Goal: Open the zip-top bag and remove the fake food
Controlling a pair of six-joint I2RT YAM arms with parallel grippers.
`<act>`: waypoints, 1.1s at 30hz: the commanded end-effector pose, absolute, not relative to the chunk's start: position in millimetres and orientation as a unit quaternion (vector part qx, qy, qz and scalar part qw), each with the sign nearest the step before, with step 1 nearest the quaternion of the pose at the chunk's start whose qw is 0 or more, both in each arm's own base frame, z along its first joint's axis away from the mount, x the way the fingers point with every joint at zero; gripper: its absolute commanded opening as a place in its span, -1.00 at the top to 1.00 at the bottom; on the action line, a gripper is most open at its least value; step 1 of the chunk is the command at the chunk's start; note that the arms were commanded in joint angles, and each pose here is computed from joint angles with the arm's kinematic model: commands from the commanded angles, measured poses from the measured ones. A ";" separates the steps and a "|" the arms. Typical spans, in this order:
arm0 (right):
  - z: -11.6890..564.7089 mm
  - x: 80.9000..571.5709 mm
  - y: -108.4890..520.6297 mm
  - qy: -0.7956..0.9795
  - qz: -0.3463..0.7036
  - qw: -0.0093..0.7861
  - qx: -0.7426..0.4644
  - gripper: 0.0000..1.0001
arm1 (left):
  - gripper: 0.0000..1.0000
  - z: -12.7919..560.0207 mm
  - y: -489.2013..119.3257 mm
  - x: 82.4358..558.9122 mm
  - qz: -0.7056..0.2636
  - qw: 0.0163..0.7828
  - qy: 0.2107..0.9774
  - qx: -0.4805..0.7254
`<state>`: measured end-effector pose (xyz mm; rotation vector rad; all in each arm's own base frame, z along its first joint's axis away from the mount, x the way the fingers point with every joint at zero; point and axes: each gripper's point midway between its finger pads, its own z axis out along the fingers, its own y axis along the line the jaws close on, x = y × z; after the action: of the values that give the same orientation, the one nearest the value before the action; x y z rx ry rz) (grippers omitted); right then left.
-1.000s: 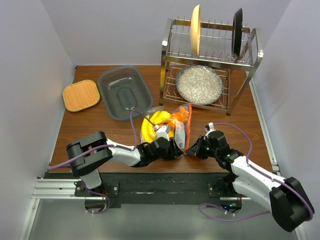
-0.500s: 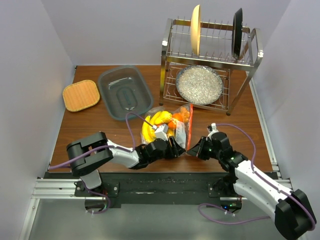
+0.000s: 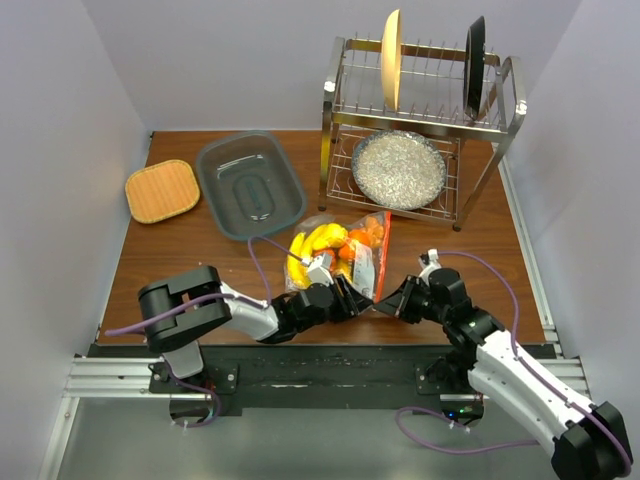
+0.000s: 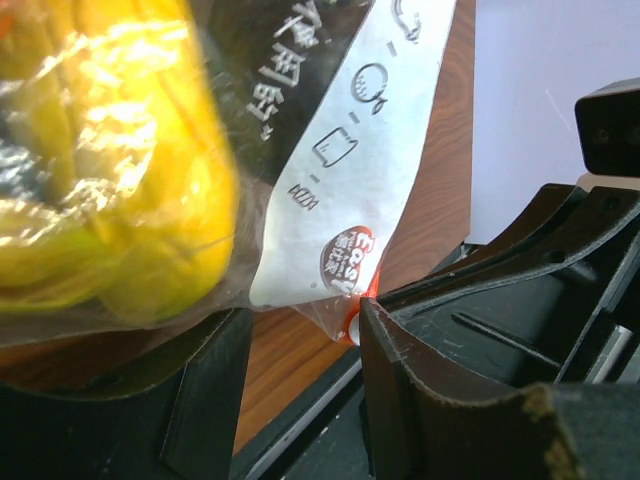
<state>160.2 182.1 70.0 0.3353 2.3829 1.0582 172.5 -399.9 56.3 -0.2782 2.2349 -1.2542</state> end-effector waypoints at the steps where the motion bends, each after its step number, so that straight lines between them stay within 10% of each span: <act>1: 75.1 152.3 183.1 0.873 0.404 0.242 0.129 1.00 | -0.03 67.0 -402.3 164.1 -0.491 0.270 0.816 -0.143; 33: 76.1 137.1 170.9 0.881 0.387 0.247 0.115 1.00 | -0.01 75.6 -424.7 155.3 -0.560 0.230 0.769 -0.205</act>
<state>140.8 171.5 69.8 0.3492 2.4016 1.0514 151.2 -412.1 59.1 -0.5505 2.1758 -1.4553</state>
